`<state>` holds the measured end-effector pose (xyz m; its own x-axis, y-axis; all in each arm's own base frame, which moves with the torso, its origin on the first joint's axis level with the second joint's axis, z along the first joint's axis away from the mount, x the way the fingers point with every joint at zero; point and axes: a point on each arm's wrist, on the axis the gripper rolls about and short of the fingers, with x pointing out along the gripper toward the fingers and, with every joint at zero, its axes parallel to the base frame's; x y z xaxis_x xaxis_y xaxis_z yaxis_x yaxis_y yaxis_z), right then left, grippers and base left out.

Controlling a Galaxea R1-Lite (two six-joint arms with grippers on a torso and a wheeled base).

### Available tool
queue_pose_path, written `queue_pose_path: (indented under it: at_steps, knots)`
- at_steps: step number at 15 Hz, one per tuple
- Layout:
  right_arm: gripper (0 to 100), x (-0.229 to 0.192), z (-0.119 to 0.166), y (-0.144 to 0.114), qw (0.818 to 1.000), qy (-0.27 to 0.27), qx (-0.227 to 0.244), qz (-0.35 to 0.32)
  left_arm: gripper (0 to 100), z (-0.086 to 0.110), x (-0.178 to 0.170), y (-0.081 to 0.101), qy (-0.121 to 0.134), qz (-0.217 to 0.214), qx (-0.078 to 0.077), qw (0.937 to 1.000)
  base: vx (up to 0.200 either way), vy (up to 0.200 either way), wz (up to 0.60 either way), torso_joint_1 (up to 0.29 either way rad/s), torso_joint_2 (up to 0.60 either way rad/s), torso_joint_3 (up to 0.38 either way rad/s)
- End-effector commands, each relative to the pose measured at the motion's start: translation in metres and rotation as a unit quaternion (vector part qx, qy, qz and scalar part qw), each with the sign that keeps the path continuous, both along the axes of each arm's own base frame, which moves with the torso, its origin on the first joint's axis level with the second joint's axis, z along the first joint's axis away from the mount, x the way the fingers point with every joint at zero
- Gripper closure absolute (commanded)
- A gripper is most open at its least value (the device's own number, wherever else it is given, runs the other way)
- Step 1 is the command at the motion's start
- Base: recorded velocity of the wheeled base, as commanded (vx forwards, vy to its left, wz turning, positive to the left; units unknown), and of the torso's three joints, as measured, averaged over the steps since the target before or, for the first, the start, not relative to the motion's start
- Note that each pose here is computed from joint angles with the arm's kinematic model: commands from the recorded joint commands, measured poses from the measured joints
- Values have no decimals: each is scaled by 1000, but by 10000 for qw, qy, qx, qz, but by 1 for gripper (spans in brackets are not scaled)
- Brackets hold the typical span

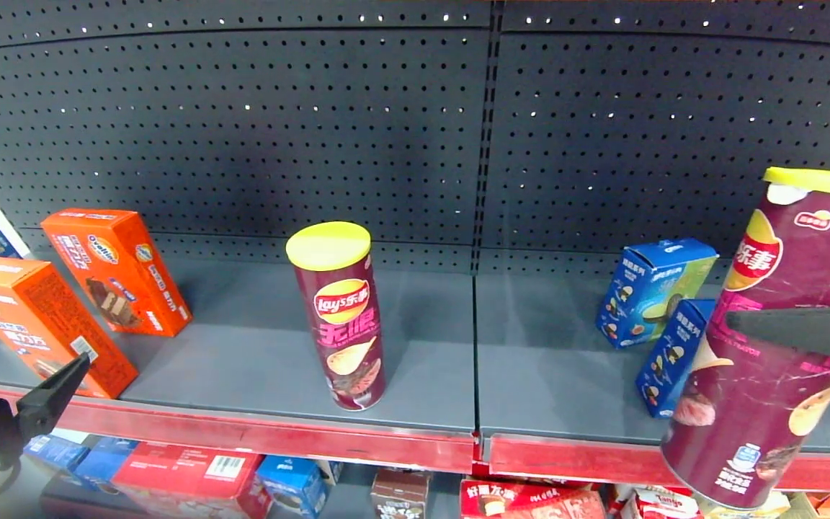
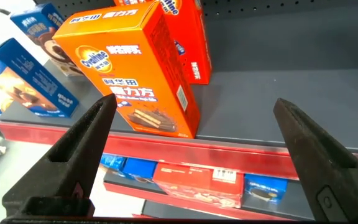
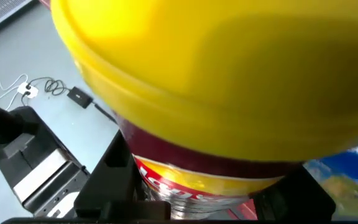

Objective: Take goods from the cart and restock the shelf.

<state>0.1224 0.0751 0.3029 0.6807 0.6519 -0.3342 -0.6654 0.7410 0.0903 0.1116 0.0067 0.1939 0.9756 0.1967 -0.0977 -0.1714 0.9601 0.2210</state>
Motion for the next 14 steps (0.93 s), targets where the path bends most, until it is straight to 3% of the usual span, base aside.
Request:
queue_pose_path:
  at_steps: [1, 7, 14]
  knots:
    - [100, 16, -6, 14, 9998, 127, -76, 143, 0, 0, 0, 0, 8, 7, -6, 10000, 0, 0, 0, 0, 0, 0]
    - [100, 73, -16, 57, 9992, -252, 123, 281, 0, 1, 0, 0, -30, 7, -5, 10000, 0, 0, 0, 0, 0, 0]
    - [100, 110, -33, 97, 9968, -670, 231, 373, 0, 6, 1, 0, -122, -8, -4, 9999, 0, 0, 0, 0, 0, 0]
